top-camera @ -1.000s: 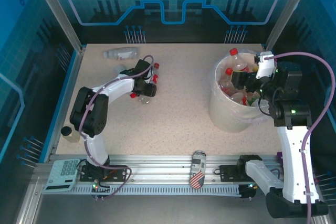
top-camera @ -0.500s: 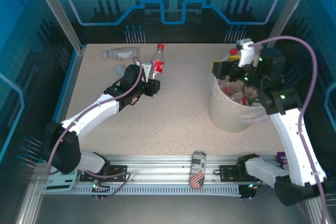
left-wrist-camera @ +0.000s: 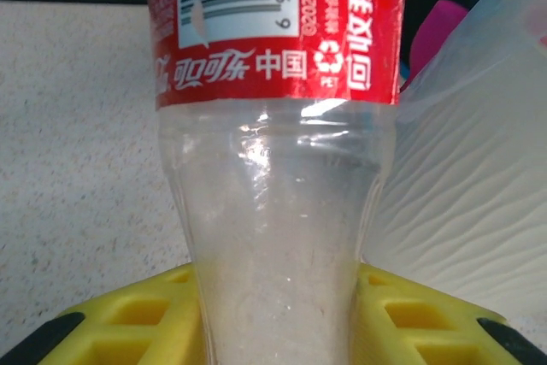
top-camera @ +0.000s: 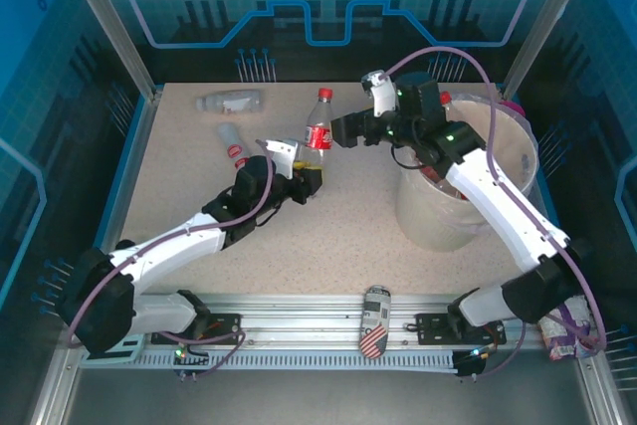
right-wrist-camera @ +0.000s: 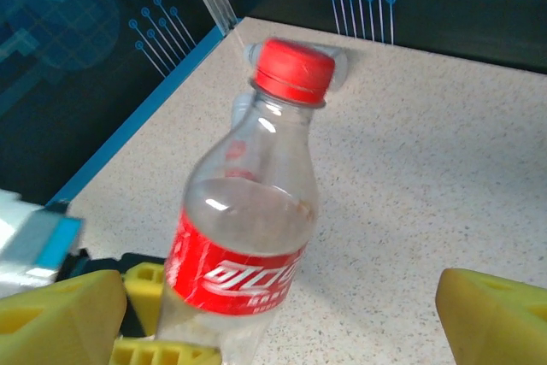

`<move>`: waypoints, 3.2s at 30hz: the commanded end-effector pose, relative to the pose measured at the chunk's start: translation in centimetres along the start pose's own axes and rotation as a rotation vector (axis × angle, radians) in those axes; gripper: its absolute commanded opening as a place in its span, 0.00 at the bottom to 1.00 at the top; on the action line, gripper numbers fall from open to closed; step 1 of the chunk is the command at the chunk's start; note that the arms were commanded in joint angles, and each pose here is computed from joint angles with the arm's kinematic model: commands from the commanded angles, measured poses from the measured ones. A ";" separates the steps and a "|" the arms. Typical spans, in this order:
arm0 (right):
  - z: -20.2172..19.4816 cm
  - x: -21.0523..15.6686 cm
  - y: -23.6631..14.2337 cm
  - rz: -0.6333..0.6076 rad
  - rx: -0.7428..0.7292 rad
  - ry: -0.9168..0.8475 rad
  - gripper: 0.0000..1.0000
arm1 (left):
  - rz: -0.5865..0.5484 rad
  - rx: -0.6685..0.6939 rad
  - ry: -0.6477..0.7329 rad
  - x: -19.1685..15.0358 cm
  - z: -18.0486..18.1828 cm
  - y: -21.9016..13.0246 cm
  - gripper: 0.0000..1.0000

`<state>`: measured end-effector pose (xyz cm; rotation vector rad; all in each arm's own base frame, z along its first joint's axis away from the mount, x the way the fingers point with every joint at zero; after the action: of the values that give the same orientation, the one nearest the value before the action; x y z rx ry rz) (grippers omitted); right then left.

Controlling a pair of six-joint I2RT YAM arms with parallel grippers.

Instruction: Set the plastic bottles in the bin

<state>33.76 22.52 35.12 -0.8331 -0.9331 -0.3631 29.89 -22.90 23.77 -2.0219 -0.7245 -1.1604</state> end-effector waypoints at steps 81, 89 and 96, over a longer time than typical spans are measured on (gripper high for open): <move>-20.5 -7.3 -15.3 0.331 -0.901 -0.128 0.48 | 0.146 0.564 -0.438 -4.3 14.5 -5.8 0.92; -19.1 -5.2 -17.0 0.267 -0.905 -0.106 0.76 | 0.156 0.577 -0.430 -4.4 14.7 -5.9 0.93; -16.1 -1.6 -20.1 0.097 -0.881 -0.071 0.85 | 0.157 0.592 -0.420 -4.2 14.9 -6.1 0.93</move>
<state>31.11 -3.01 35.55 -1.7705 -0.7698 -0.5937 30.22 -8.34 15.01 -1.7812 -0.9378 -0.3285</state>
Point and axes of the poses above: each hand's point on the last joint's axis, 136 mm out from that joint toward the fingers, its own y axis out along the fingers, its own z axis along the line the jaws close on, x = y × z, the point moved 4 cm from there along -y, back along the fingers
